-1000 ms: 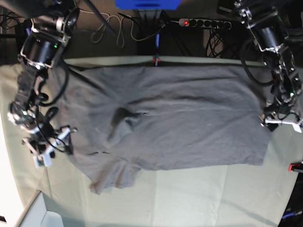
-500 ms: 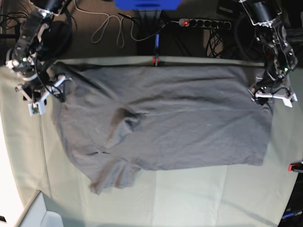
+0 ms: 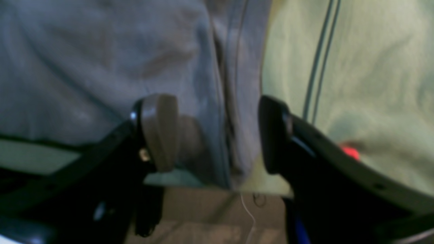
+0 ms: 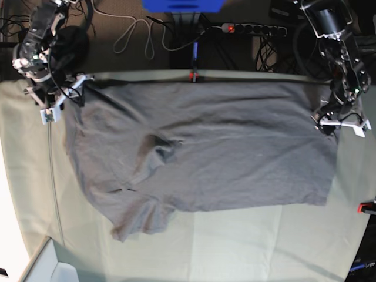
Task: Layout the t-shirt on the table in an organized manner, then fold the t-shirt properly
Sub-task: 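Pull both held side edges toward the collar edge with both grippers, then reach both grippers to the shirt's middle and grasp the fabric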
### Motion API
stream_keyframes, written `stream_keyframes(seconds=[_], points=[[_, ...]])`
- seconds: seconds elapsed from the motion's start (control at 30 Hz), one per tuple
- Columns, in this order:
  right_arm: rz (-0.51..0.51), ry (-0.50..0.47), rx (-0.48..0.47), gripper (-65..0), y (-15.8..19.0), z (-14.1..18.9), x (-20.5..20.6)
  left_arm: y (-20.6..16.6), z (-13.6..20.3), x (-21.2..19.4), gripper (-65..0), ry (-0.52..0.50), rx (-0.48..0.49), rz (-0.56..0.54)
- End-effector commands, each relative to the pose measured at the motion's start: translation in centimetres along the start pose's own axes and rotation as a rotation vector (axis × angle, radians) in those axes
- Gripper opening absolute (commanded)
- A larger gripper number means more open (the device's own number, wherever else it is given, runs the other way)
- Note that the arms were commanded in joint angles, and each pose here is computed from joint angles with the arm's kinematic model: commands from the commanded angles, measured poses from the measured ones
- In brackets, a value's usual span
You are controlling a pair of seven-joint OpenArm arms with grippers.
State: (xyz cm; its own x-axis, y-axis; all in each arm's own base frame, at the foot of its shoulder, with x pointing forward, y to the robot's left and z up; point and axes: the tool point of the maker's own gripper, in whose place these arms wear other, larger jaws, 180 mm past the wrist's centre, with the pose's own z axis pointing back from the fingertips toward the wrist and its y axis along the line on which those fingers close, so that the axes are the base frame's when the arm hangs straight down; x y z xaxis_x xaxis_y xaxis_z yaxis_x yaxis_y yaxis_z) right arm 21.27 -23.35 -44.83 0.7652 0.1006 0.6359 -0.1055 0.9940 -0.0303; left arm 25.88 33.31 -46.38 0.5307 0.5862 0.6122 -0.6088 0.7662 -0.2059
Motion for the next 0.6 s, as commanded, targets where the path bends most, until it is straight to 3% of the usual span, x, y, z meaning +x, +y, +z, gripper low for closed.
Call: stream_keyframes(seconds=[0.0, 0.2, 0.3, 0.57], points=[[-0.003, -0.005, 0.000, -39.4, -0.3, -0.1, 0.0, 0.3, 0.0, 0.2, -17.3, 0.009, 0.007, 0.000], [-0.023, 0.018, 0.010, -57.7, -0.9, -1.2, -0.5, 0.2, 0.0, 0.2, -17.3, 0.009, 0.006, -0.001], [-0.011, 0.014, 0.001, -63.5, -1.5, -1.1, -0.2, 0.3, 0.0, 0.2, -17.3, 0.010, 0.006, -0.002], [0.009, -0.009, -0.011, -61.5, -2.2, -1.2, 1.2, 0.4, 0.0, -0.1, -17.3, 0.017, 0.009, 0.000]])
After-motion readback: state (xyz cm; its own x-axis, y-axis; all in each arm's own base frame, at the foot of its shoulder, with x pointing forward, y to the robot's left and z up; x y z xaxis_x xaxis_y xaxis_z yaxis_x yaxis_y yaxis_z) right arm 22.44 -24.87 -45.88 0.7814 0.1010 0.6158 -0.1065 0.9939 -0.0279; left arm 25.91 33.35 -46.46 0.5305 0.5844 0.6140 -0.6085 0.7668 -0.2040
